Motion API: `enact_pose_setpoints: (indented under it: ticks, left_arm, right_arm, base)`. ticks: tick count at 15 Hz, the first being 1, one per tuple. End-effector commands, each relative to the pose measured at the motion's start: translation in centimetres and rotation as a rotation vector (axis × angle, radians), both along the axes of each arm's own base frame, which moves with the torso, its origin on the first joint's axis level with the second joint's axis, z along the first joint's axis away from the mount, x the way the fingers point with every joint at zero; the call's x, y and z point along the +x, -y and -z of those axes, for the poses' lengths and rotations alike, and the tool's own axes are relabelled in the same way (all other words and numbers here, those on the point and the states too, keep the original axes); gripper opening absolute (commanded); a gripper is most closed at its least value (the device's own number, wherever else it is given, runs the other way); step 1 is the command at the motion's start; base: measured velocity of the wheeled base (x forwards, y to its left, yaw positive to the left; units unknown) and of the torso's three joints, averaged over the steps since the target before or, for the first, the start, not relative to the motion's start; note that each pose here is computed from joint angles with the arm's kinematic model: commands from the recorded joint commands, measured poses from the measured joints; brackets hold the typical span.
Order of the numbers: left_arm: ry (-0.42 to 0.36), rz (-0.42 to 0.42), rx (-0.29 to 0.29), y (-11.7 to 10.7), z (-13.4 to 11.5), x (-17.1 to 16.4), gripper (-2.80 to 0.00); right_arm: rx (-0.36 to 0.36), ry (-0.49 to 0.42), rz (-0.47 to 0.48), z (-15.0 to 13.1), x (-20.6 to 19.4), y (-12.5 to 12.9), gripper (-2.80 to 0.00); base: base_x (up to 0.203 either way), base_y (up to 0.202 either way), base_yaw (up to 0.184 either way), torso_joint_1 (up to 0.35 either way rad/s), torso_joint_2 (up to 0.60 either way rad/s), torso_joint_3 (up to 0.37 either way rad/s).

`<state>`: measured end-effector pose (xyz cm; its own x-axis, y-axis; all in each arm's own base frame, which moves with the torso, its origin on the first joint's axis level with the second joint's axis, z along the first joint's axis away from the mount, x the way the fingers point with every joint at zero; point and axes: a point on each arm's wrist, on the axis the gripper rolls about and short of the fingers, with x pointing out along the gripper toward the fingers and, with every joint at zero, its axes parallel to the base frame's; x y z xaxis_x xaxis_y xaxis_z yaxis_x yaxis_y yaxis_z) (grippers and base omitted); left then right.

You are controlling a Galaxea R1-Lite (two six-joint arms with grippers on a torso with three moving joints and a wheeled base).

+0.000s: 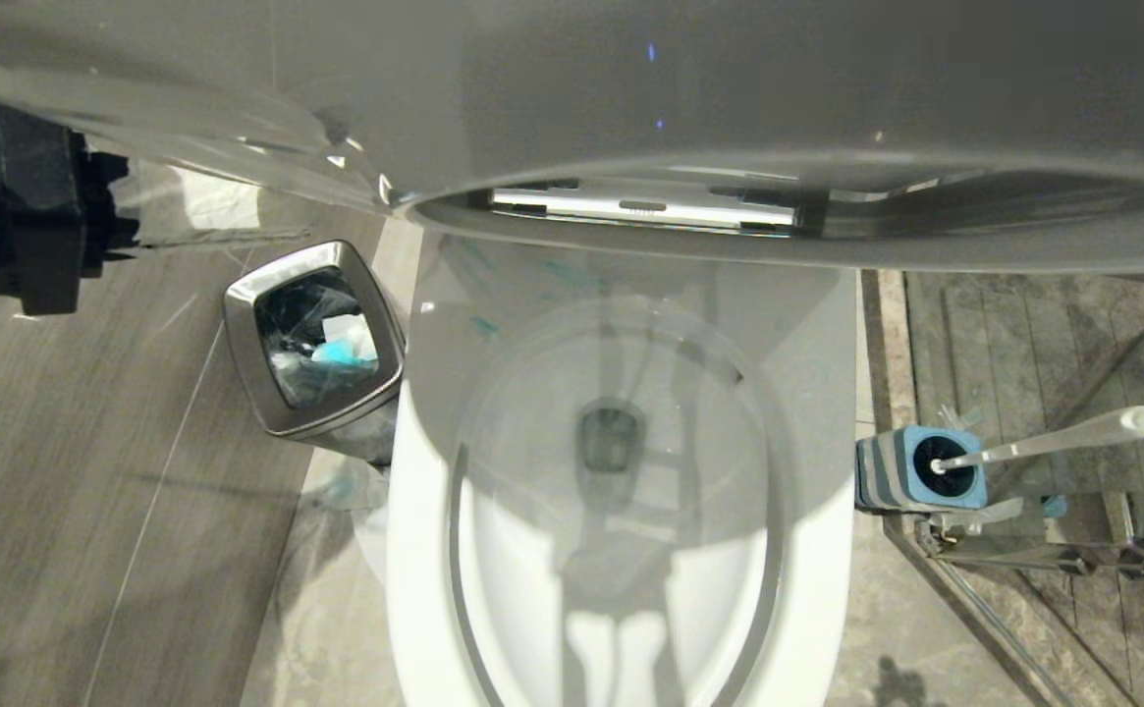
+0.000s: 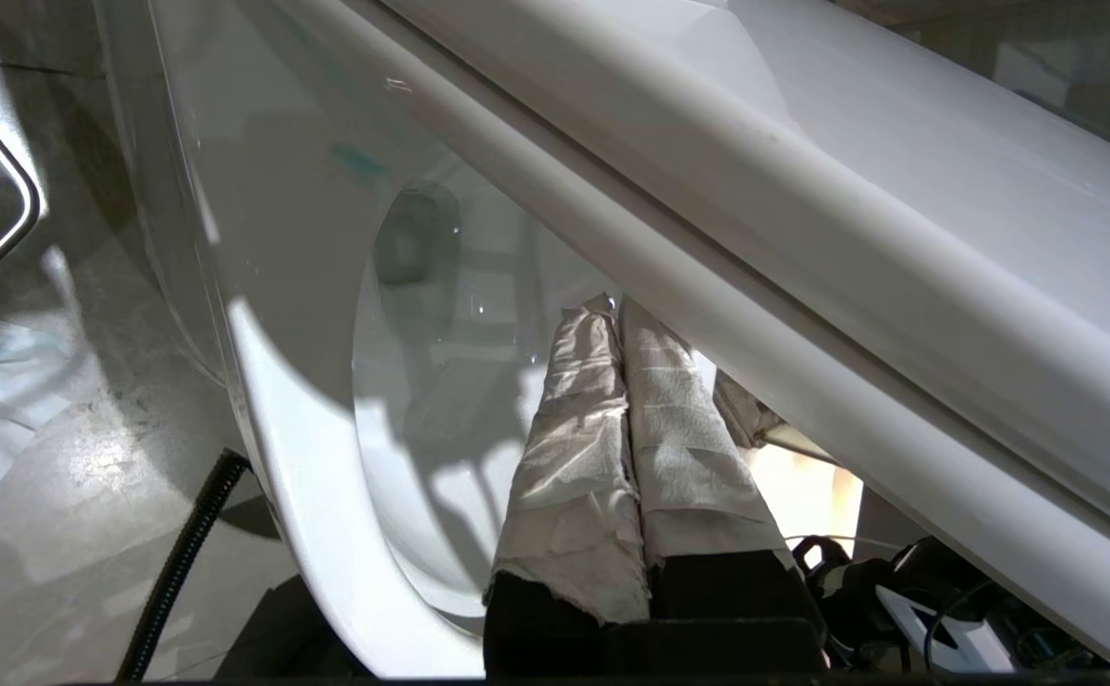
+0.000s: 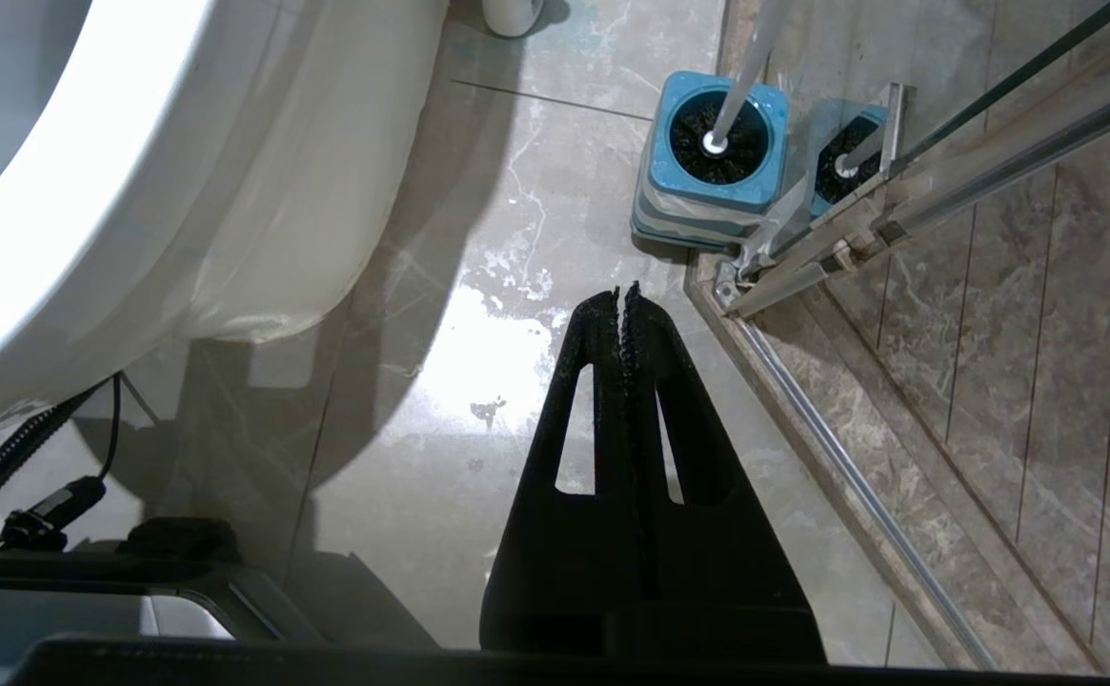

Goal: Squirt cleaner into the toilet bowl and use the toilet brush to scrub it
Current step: Close the toilet lid

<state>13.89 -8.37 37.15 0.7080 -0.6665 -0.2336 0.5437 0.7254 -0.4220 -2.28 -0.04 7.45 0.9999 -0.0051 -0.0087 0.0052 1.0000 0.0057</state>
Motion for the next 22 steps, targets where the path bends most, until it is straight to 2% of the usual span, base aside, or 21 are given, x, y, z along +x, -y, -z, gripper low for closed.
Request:
enact_pose_setpoints:
  ticks: [1,3,7,14,17,22]
  left_arm:
    - [-0.006,0.003,0.000,0.0,0.0,0.1,-2.80]
    - [-0.005,-0.002,-0.001,0.1,0.0,0.3,-2.80]
    - [0.029,-0.017,-0.087,0.8,-0.6,1.4,-2.80]
    - [0.039,-0.035,-0.095,1.1,-0.6,2.1,-2.80]
    - [0.100,-0.101,-0.117,1.5,-0.9,3.1,-2.80]
    - [0.161,-0.142,-0.140,1.5,-1.5,3.2,-2.80]
  right_arm:
    - [0.000,0.000,-0.001,0.0,0.0,0.0,-2.80]
    - [0.000,0.000,-0.001,0.0,0.0,0.0,-2.80]
    - [0.000,0.000,-0.001,0.0,0.0,0.0,-2.80]
    - [0.000,0.000,-0.001,0.0,0.0,0.0,-2.80]
    - [0.000,0.000,-0.001,0.0,0.0,0.0,-2.80]
    - [0.000,0.000,-0.001,0.0,0.0,0.0,-2.80]
  base:
    - [0.000,0.000,0.000,0.000,0.00,0.000]
    - [0.000,0.000,0.000,0.000,0.00,0.000]
    - [0.000,0.000,0.000,0.000,0.00,0.000]
    - [0.000,0.000,0.000,0.000,0.00,0.000]
    - [0.000,0.000,0.000,0.000,0.00,0.000]
    - [0.000,0.000,0.000,0.000,0.00,0.000]
